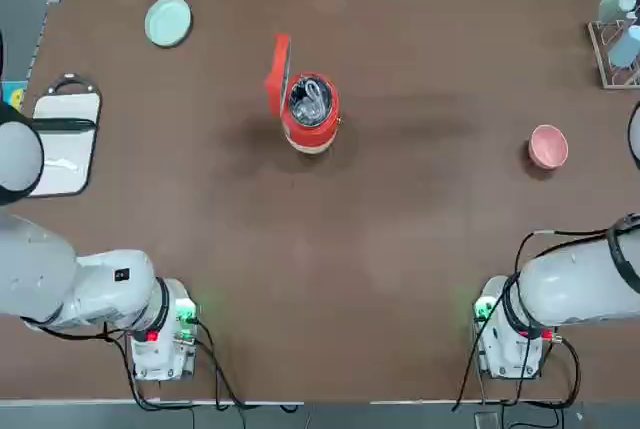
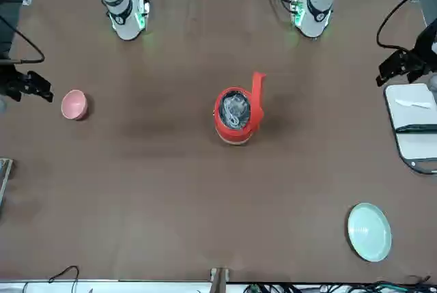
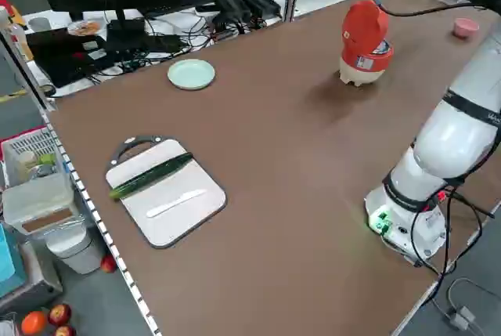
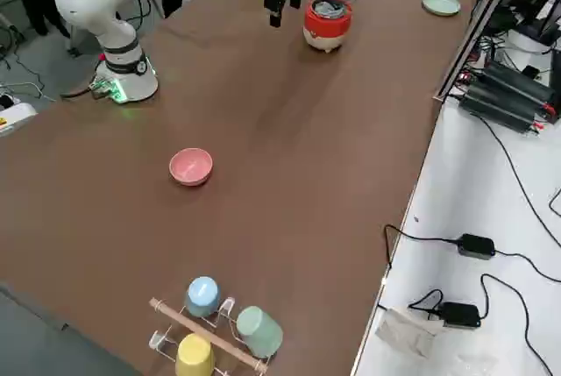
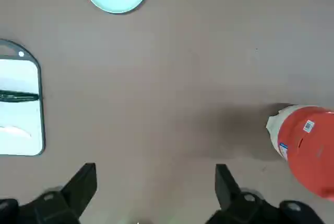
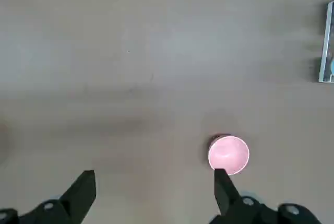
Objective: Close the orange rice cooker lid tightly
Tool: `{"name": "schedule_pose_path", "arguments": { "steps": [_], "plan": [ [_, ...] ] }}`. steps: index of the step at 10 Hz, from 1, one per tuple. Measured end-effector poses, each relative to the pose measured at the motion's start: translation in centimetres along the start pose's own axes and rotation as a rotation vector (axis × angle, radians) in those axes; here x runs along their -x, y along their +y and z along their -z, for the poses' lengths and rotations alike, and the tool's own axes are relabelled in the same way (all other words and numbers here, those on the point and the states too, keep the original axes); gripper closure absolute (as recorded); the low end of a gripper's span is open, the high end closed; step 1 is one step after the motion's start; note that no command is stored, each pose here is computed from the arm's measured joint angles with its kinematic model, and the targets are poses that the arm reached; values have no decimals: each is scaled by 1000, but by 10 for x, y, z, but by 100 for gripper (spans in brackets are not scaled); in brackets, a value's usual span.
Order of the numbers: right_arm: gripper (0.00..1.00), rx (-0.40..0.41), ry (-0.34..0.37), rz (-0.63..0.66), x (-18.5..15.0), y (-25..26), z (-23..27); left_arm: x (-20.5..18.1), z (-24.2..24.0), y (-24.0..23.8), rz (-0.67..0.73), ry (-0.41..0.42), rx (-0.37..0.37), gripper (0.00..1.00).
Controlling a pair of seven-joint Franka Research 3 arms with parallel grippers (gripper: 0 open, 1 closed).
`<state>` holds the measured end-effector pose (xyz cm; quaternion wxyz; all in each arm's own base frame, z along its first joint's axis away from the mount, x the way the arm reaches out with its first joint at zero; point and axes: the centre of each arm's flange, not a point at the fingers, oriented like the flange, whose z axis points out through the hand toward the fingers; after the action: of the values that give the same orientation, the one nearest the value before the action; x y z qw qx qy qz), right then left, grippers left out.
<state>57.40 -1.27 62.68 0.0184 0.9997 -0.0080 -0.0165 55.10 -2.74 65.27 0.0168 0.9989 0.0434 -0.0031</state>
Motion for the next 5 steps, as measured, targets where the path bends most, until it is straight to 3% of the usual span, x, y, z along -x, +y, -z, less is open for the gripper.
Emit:
{"name": "schedule_pose_path", "arguments": {
  "steps": [2, 5],
  "plan": [
    [0, -1, -1, 74, 0, -6, 0, 1, 0, 7, -13, 0, 0, 0],
    [0, -26, -23, 375, 1, -22, -8, 1, -8, 20, -21, -15, 0, 0]
  ]
}}
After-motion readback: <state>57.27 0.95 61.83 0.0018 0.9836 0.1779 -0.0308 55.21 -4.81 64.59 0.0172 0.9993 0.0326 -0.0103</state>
